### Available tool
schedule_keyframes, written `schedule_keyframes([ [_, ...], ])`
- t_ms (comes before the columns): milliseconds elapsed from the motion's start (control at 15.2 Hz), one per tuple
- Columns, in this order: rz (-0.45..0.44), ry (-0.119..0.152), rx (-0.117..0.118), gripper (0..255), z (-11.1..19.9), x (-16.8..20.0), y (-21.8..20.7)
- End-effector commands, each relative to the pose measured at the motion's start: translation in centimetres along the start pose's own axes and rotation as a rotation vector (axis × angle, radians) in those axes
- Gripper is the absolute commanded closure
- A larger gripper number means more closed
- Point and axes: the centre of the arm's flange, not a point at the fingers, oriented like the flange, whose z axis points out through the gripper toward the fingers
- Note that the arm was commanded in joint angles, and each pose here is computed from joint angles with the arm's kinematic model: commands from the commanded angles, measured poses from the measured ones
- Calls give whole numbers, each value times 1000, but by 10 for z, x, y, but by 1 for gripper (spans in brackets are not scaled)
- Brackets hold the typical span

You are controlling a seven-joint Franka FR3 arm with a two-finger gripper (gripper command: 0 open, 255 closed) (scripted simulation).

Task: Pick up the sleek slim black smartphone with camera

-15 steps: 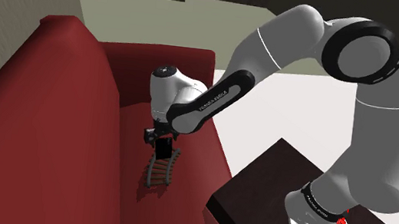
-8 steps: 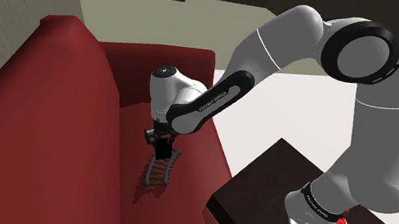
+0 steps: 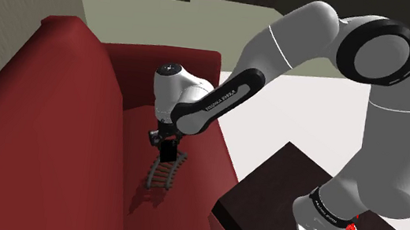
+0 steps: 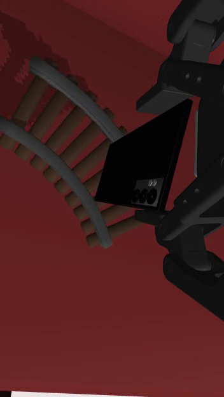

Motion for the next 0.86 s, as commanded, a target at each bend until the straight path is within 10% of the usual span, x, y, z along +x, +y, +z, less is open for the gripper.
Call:
schedule_keyframes([
  [0,0,0,0,255,-10,0,2],
  [792,0,0,0,255,-64,-1,5],
])
